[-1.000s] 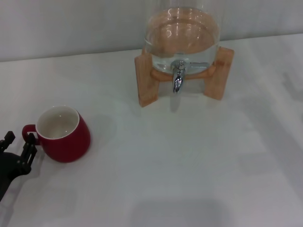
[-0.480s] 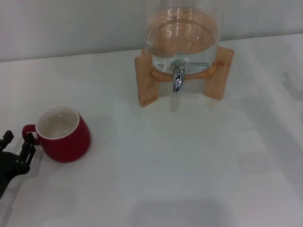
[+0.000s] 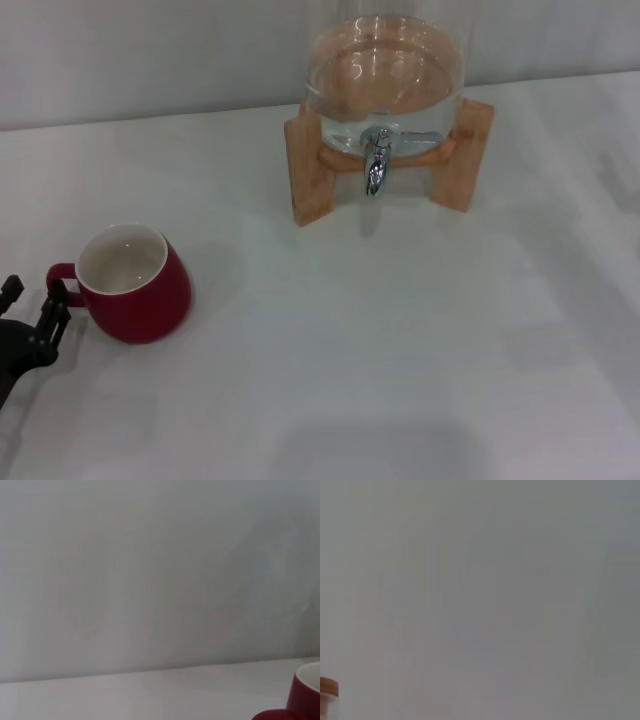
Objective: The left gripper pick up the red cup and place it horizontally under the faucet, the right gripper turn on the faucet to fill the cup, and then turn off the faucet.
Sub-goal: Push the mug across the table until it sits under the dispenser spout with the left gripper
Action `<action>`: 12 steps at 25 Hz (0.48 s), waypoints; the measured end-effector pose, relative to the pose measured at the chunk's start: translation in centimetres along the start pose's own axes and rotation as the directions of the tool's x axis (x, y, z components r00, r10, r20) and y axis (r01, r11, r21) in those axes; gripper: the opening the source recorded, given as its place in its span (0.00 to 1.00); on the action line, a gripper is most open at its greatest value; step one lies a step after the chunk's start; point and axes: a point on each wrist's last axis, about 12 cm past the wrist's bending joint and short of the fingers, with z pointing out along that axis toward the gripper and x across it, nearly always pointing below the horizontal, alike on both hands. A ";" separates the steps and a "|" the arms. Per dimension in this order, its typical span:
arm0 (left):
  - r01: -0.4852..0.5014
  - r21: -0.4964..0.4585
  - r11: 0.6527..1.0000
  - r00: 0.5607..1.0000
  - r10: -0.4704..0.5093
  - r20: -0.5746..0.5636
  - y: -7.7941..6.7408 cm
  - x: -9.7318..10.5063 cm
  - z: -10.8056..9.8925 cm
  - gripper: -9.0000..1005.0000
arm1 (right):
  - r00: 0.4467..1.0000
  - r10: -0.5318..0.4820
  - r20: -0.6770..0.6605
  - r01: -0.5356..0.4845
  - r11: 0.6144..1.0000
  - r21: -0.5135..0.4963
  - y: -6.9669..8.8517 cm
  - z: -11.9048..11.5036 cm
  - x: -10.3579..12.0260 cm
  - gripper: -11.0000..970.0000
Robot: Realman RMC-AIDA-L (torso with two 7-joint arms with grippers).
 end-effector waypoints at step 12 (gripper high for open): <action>-0.014 0.016 1.000 1.000 0.014 0.008 0.0 -0.5 0.9 0.51 | 1.000 0.001 0.002 -0.001 1.000 0.001 0.0 -0.2 0.0 0.87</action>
